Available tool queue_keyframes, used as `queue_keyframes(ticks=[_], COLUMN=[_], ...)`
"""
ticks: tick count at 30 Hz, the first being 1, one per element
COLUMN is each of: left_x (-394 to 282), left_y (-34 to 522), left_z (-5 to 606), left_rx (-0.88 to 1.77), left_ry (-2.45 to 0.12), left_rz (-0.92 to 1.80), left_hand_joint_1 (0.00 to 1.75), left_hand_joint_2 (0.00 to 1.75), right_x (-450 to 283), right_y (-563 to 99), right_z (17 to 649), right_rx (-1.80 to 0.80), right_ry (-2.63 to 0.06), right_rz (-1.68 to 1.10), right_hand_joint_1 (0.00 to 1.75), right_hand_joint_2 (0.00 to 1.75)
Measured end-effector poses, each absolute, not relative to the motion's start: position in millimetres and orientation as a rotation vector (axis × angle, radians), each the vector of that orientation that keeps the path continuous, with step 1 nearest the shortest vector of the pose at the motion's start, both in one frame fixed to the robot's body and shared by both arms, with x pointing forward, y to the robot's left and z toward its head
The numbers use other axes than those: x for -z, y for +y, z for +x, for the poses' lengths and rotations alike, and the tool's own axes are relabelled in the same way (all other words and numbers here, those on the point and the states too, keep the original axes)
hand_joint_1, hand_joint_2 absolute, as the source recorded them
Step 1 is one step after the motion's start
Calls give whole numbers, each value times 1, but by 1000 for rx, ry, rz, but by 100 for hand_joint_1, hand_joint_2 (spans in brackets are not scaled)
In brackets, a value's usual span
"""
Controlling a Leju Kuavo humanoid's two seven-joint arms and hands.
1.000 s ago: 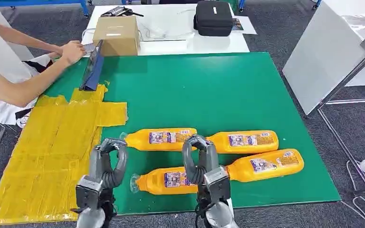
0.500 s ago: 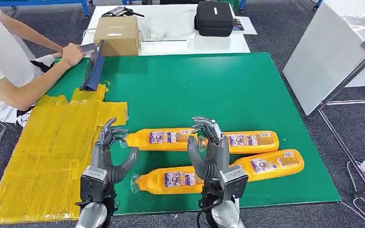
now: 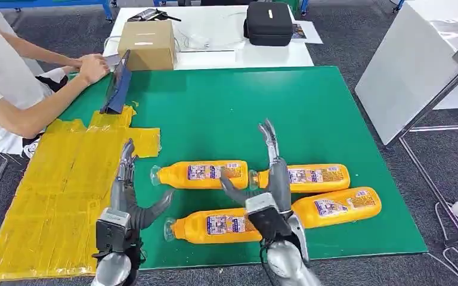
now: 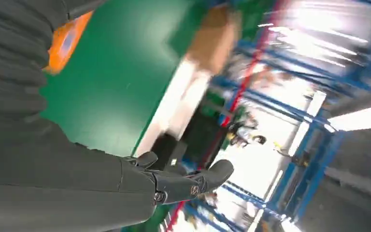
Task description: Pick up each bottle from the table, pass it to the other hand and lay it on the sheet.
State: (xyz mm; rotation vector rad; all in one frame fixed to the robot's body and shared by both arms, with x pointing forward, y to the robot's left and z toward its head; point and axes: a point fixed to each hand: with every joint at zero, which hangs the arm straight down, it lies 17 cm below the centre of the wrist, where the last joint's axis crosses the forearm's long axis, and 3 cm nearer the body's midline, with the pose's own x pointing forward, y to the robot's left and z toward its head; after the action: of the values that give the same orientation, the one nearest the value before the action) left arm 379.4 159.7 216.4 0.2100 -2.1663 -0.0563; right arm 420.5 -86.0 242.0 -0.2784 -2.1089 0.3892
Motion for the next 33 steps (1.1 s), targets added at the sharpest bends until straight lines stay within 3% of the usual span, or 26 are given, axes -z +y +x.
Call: queue_keyframes(ticks=[6, 14, 24, 33], left_x=[-222, -233, -251, -258], left_y=[169, 179, 181, 172], left_z=[380, 389, 397, 407], left_rx=[41, 9, -42, -48], left_ry=[-2177, -2195, -2237, -2249], left_rz=[223, 176, 125, 91], left_hand_joint_1=[0, 0, 0, 0], left_hand_joint_2=[175, 175, 175, 175], right_x=[-227, -203, -147, -93], right_y=[-93, -82, -51, -34], right_z=[446, 498, 528, 522], right_rx=[-547, -1009, -1371, -1530], right_ry=[-2061, -1927, -1736, -1583], right_rz=[-412, -778, -665, -594], right_hand_joint_1=[0, 0, 0, 0], right_hand_joint_2=[175, 175, 175, 175])
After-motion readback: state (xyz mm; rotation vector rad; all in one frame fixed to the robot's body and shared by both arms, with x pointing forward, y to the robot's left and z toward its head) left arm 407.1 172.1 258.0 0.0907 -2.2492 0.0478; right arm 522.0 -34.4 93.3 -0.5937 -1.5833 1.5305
